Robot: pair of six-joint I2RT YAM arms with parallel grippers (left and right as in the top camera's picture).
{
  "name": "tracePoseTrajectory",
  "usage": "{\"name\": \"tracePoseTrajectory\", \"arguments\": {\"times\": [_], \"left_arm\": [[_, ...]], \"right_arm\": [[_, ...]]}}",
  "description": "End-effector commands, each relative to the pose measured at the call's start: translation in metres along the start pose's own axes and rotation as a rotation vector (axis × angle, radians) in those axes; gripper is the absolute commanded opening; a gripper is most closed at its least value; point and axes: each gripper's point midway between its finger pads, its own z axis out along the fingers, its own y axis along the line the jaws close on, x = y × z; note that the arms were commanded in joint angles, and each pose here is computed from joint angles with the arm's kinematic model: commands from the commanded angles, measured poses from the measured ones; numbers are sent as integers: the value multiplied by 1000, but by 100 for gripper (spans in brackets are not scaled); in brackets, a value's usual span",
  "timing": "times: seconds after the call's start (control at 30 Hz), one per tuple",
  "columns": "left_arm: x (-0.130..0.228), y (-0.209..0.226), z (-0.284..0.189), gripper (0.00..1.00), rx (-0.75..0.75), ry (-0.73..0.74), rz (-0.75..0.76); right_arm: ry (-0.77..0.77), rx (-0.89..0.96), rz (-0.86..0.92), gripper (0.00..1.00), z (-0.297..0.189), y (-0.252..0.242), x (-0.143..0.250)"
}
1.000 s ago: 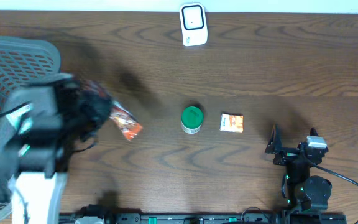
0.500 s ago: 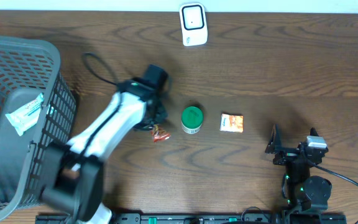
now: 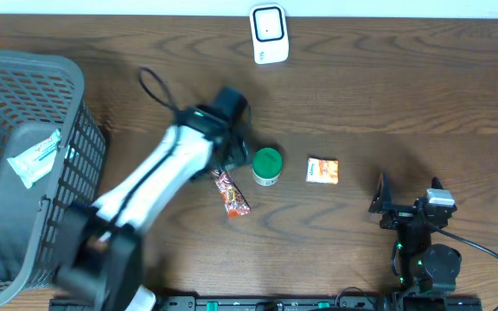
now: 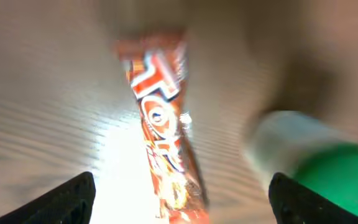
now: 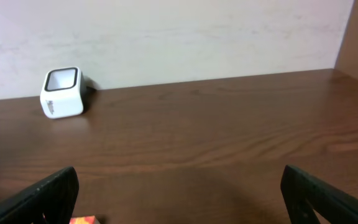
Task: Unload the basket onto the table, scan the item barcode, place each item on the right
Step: 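Carry the Top bar out and drop it left of the bottle, then reach into the basket and grasp the mint-green Zapp tissue pack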
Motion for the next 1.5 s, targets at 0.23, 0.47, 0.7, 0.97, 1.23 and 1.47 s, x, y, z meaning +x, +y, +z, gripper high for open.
{"name": "tracePoseTrajectory", "arguments": {"times": [0.23,0.47,0.7,0.97,1.23,1.47], "left_arm": [[-85,86,-255,91,71,-682,-29],[-69,249,-276,91,-163,-703,-607],[-64,319,-258,91,-91,-623,-915],[-77,363,-165,91,-110,-360,-1025],[-93,390,-88,91,-110,-323,-1010],[-91,396,-46,92,-86,-335,-1024]], "right_arm": [[0,-5,9,99,0,1,0],[0,-5,9,99,0,1,0],[0,-5,9,99,0,1,0],[0,-5,9,99,0,1,0],[0,-5,9,99,0,1,0],[0,-5,9,99,0,1,0]]}}
